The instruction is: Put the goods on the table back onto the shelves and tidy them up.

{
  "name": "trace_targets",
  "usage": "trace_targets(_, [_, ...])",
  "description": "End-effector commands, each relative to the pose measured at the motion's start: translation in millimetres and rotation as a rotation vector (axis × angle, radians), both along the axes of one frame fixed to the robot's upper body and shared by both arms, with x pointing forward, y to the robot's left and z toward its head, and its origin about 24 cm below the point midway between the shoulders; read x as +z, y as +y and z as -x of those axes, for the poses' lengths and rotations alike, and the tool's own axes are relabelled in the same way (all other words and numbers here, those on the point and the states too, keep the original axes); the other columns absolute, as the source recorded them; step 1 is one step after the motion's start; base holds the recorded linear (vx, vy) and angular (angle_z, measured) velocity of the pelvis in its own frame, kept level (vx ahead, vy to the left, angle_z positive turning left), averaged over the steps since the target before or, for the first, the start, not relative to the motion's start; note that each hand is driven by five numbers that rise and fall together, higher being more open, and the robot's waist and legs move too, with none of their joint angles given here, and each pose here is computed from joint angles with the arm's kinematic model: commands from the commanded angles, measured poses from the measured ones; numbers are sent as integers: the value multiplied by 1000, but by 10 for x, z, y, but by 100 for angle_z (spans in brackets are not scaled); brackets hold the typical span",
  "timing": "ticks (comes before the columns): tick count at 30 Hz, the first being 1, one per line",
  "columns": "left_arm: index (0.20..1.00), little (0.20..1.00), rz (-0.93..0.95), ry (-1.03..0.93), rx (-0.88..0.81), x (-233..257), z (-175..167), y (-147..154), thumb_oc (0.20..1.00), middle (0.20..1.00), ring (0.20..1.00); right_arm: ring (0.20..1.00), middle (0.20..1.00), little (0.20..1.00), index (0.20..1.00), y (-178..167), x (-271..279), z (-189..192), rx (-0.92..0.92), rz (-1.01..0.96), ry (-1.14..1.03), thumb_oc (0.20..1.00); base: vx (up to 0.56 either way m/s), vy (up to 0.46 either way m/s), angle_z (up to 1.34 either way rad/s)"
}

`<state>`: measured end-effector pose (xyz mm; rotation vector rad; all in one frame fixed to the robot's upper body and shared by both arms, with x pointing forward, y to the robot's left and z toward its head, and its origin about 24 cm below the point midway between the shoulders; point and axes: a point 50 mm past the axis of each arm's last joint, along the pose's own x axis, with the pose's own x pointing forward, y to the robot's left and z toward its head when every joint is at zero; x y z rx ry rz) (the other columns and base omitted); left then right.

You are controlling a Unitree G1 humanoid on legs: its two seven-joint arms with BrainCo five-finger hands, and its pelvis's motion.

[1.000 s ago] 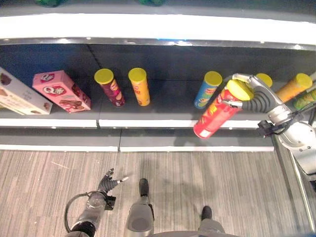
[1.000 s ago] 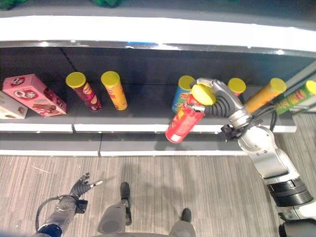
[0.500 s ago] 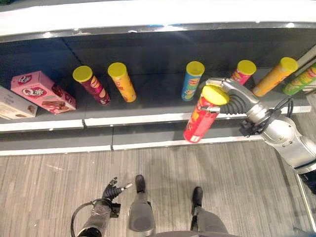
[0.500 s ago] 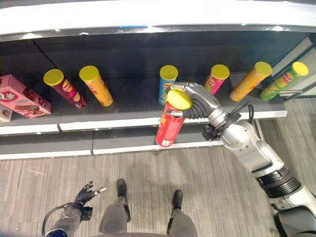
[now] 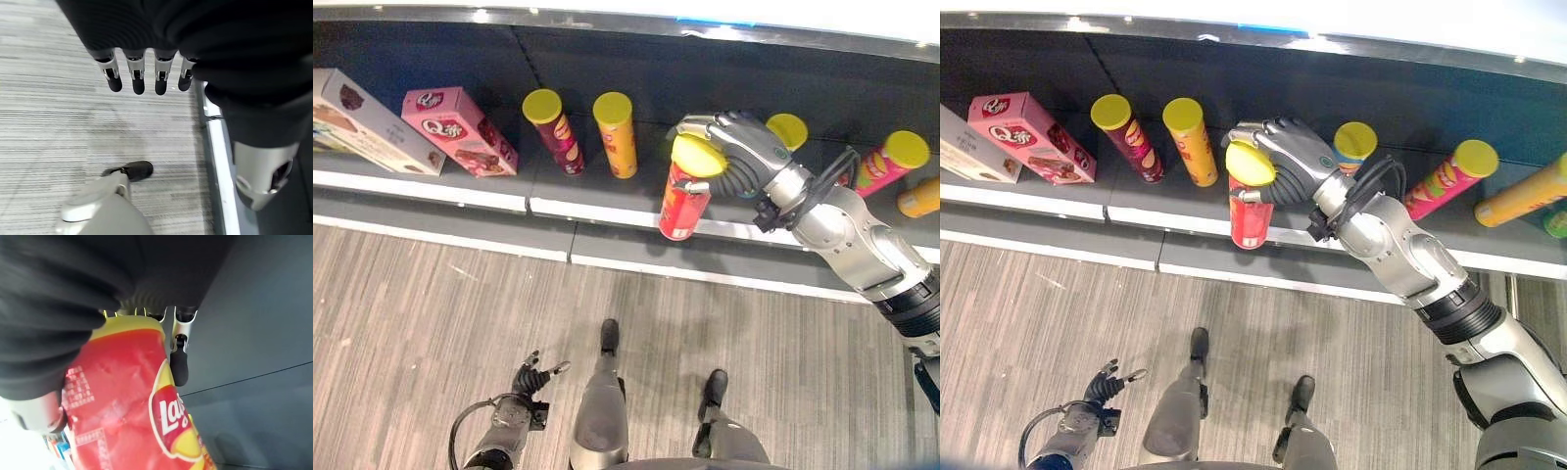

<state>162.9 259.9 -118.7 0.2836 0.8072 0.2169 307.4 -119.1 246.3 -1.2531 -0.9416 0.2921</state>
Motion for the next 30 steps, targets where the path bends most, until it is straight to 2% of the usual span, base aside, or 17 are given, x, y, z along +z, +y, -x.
trace_targets(1, [1000, 1000, -60, -47, -3, 112, -120, 137, 1000, 1000, 1000, 200, 200, 200, 200, 2, 395, -14, -37, -78, -225, 200, -62, -16, 16])
trace_targets(19, [1000, 1000, -49, -166, -24, 236, -298, 41, 1000, 1000, 1000, 200, 200, 200, 200, -484, 713, -403, -404, -222, -459, 200, -20, 0, 8])
trace_targets(30, [1000, 1000, -35, -183, -33, 245, -341, -28, 1000, 1000, 1000, 200, 200, 200, 200, -553, 652, -433, -442, -240, -466, 200, 0, 0, 0])
